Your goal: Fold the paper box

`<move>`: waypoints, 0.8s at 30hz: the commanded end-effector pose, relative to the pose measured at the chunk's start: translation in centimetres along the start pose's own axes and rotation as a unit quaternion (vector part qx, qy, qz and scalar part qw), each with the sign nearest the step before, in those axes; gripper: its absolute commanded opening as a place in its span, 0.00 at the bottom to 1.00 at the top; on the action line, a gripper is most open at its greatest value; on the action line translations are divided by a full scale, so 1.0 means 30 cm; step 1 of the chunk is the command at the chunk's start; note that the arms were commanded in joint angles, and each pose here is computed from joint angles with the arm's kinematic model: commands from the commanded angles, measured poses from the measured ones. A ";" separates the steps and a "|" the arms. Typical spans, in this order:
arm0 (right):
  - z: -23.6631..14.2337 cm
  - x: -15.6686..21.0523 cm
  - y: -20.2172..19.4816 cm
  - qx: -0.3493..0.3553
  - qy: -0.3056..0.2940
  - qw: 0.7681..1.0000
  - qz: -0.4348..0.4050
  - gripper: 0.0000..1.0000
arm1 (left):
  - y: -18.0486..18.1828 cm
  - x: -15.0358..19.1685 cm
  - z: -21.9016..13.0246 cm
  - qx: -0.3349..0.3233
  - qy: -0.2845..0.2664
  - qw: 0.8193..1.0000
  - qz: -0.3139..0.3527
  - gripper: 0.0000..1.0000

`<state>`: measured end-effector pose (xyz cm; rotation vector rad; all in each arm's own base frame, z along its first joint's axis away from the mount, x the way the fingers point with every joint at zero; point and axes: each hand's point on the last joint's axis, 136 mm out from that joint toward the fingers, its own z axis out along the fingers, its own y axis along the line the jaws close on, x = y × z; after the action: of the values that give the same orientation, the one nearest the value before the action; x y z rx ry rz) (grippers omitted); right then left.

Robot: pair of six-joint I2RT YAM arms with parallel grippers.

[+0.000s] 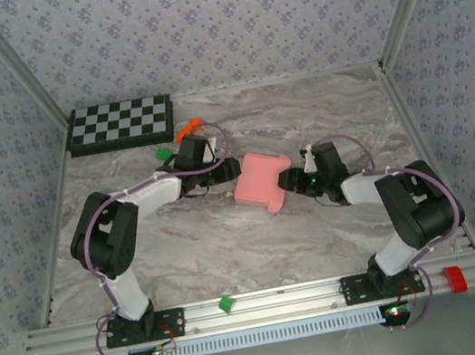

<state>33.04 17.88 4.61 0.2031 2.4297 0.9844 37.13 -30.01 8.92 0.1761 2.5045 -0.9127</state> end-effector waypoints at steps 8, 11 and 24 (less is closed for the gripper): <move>0.027 -0.025 0.034 -0.035 -0.003 0.999 0.012 0.53 | -0.034 -0.002 0.047 0.032 0.022 0.999 -0.009 0.45; 0.035 -0.024 0.031 -0.037 -0.002 0.999 0.016 0.53 | -0.036 0.001 0.056 0.036 0.026 0.999 -0.011 0.44; 0.060 -0.028 0.123 -0.099 0.007 0.995 0.003 0.48 | -0.036 0.028 0.091 0.052 0.049 0.997 -0.021 0.33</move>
<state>33.93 20.40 5.15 0.1769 2.3670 1.1717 36.83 -31.95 6.88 0.1931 2.5731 -1.0380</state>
